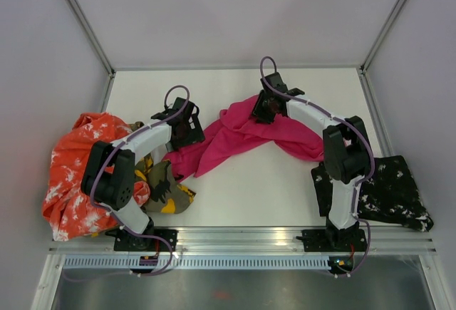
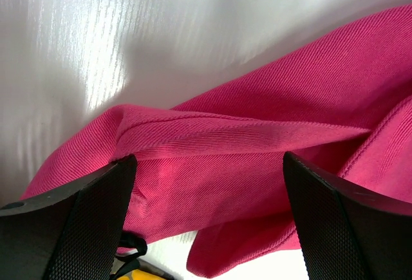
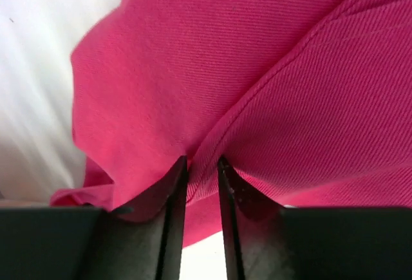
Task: Fold and stack the trousers
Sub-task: Flatten the trousers out
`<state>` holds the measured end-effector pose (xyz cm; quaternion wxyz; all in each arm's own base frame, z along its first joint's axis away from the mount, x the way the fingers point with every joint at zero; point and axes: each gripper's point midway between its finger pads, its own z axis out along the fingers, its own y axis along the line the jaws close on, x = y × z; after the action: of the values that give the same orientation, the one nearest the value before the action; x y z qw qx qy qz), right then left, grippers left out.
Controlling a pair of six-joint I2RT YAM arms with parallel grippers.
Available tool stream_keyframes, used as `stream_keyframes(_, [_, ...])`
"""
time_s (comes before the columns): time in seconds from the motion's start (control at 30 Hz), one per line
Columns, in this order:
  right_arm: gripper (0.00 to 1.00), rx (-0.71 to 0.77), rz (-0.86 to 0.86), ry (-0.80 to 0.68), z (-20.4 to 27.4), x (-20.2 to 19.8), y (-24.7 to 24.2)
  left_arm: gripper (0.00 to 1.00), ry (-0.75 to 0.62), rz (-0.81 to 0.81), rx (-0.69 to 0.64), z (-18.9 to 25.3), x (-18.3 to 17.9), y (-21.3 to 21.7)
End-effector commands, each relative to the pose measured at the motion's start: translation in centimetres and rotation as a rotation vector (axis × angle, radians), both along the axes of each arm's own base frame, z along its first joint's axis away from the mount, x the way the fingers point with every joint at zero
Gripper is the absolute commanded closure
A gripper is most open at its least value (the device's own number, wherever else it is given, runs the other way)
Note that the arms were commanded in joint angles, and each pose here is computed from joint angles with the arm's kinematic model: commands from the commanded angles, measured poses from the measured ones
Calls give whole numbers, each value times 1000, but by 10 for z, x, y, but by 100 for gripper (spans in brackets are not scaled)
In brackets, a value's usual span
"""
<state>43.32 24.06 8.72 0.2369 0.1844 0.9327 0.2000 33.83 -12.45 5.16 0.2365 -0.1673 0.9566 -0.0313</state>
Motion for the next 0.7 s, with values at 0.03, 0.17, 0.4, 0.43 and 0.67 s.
stream_keyframes(0.03, [86,9,-3,-29,9,8,9,0,-28,-4,47,4,2,10])
stream_keyframes(0.17, [100,-51,-17,-104,40,22,-1,0,-33,-1,36,4,5,8])
stream_keyframes(0.4, [100,-67,-167,-275,124,53,-63,2,-85,-23,26,12,20,4])
stream_keyframes(0.43, [100,-76,-212,-301,136,59,-85,3,-97,-28,25,12,24,4])
stream_keyframes(0.67, [100,-148,-368,-329,148,76,-183,7,-190,-267,24,12,47,-14])
